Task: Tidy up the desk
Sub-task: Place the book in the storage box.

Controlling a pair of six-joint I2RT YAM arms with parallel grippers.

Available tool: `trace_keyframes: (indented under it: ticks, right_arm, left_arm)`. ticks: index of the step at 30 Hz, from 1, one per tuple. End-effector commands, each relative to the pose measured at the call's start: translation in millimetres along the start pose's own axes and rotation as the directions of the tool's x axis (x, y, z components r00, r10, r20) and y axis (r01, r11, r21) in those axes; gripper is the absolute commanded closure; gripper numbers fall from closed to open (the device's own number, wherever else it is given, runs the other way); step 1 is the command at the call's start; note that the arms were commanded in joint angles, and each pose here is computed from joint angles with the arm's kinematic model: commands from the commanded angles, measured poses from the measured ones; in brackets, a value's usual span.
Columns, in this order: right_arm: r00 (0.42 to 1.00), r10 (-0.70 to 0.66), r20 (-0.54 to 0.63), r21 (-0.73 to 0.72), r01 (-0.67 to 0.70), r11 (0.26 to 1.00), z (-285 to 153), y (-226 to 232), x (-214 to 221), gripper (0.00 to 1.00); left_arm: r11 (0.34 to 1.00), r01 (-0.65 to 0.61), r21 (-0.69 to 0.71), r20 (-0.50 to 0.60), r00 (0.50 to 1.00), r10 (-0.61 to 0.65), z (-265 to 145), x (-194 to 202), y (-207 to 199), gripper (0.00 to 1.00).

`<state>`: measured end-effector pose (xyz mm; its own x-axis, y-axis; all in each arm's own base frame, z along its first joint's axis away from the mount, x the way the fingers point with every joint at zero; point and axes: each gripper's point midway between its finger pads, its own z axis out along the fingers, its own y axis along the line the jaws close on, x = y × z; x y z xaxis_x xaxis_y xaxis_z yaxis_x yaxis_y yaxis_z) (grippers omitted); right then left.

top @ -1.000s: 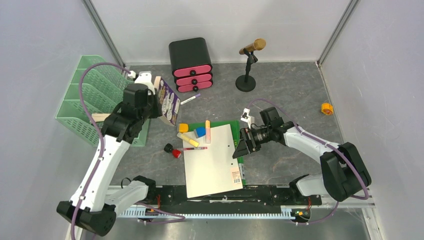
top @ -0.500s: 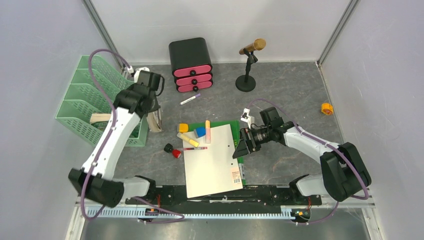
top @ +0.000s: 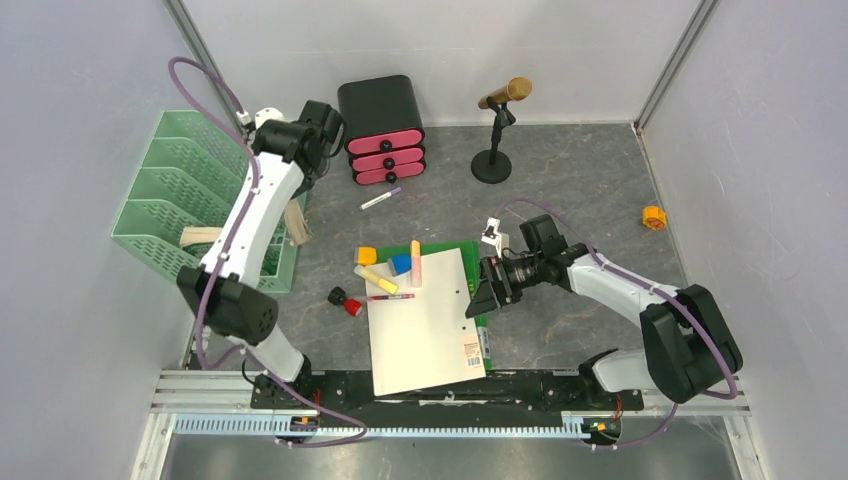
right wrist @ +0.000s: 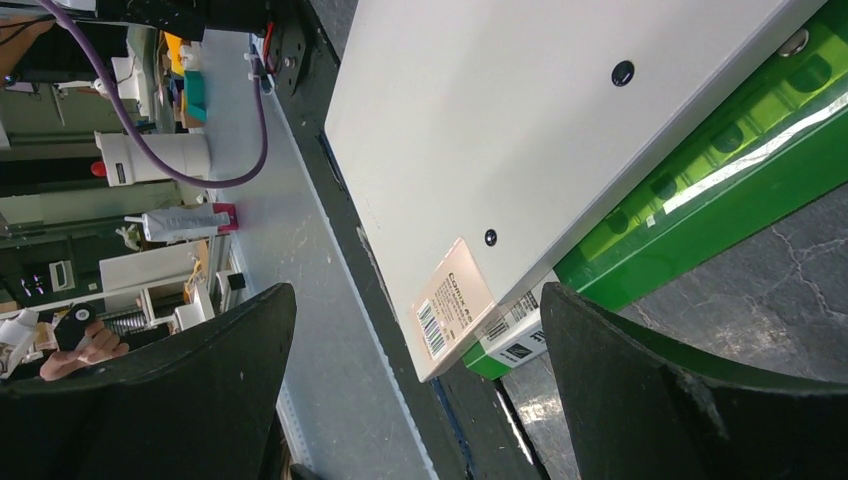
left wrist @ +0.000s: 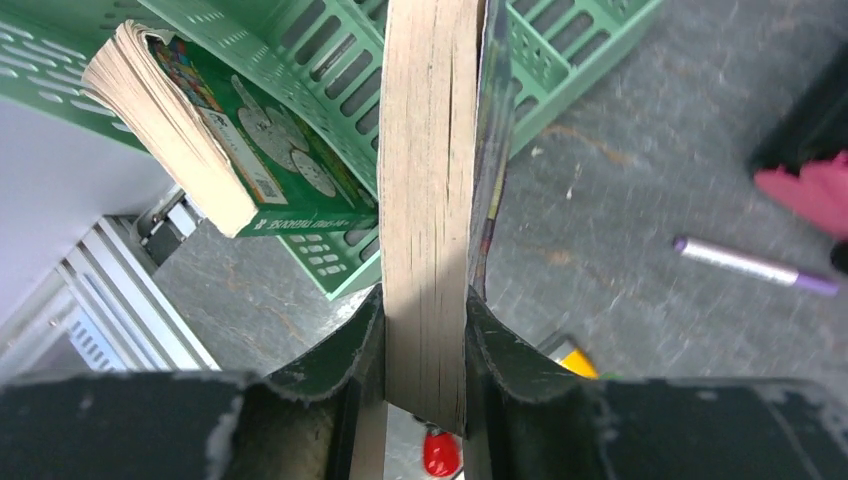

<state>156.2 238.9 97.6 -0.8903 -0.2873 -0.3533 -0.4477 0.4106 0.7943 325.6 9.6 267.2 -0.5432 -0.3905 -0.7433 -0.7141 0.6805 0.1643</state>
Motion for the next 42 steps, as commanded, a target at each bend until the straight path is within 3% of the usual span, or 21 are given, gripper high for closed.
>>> trace_keyframes:
  ticks: [1, 6, 9, 13, 14, 19, 24, 28, 35, 42]
  right_arm:
    - [1.0, 0.007, -0.015, 0.007, -0.007, 1.0, 0.7, -5.1, 9.0, 0.02]
    - [1.0, 0.007, -0.025, 0.011, -0.007, 1.0, 0.6, -5.9, 10.3, 0.02]
    - [1.0, 0.001, -0.023, 0.014, -0.001, 1.0, -0.1, -4.9, 7.3, 0.02]
    - [1.0, 0.004, -0.027, 0.016, -0.003, 1.0, 0.5, -6.1, 6.8, 0.02]
    - [0.999, 0.008, -0.031, 0.015, -0.007, 1.0, 1.2, -6.9, 6.7, 0.02]
    - [1.0, 0.005, -0.03, 0.016, -0.004, 1.0, 2.0, -7.3, 5.0, 0.02]
    - [0.999, 0.014, -0.041, 0.016, -0.013, 1.0, 4.5, -9.9, 7.1, 0.02]
    - [0.999, 0.009, -0.047, 0.012, -0.009, 1.0, 6.3, -8.7, 6.5, 0.02]
    - [0.999, -0.003, -0.045, 0.009, 0.003, 1.0, 6.7, -6.8, 3.5, 0.02]
    - [0.999, -0.014, -0.042, 0.006, 0.014, 1.0, 6.7, -6.4, 4.0, 0.02]
  left_arm:
    - [0.97, 0.143, -0.195, 0.071, 0.989, -0.132, 1.9, -12.9, 23.1, 0.98]
    - [0.938, 0.297, -0.177, 0.063, 0.955, -0.29, 1.3, -4.0, 19.7, 0.98]
    - [0.93, 0.322, -0.177, 0.103, 0.946, -0.308, -0.6, -10.3, 26.4, 0.98]
    - [0.956, 0.214, -0.201, 0.132, 0.973, -0.19, -2.1, -17.5, 37.2, 0.98]
    - [0.965, 0.122, -0.233, 0.137, 0.986, -0.092, -1.5, -16.6, 47.3, 0.98]
    - [0.965, -0.038, -0.26, 0.082, 0.995, 0.061, -2.9, -2.2, 66.2, 0.98]
    - [0.979, -0.013, -0.202, 0.066, 0.997, 0.027, -17.3, 4.7, 81.7, 0.98]
    - [0.993, -0.051, -0.11, 0.037, 0.998, 0.055, -32.7, 7.6, 81.9, 0.98]
    - [0.996, 0.01, 0.088, 0.009, 1.0, -0.01, -60.5, 5.5, 80.9, 0.98]
    - [0.99, 0.127, 0.062, 0.101, 0.986, -0.133, -74.2, -19.9, 102.4, 0.98]
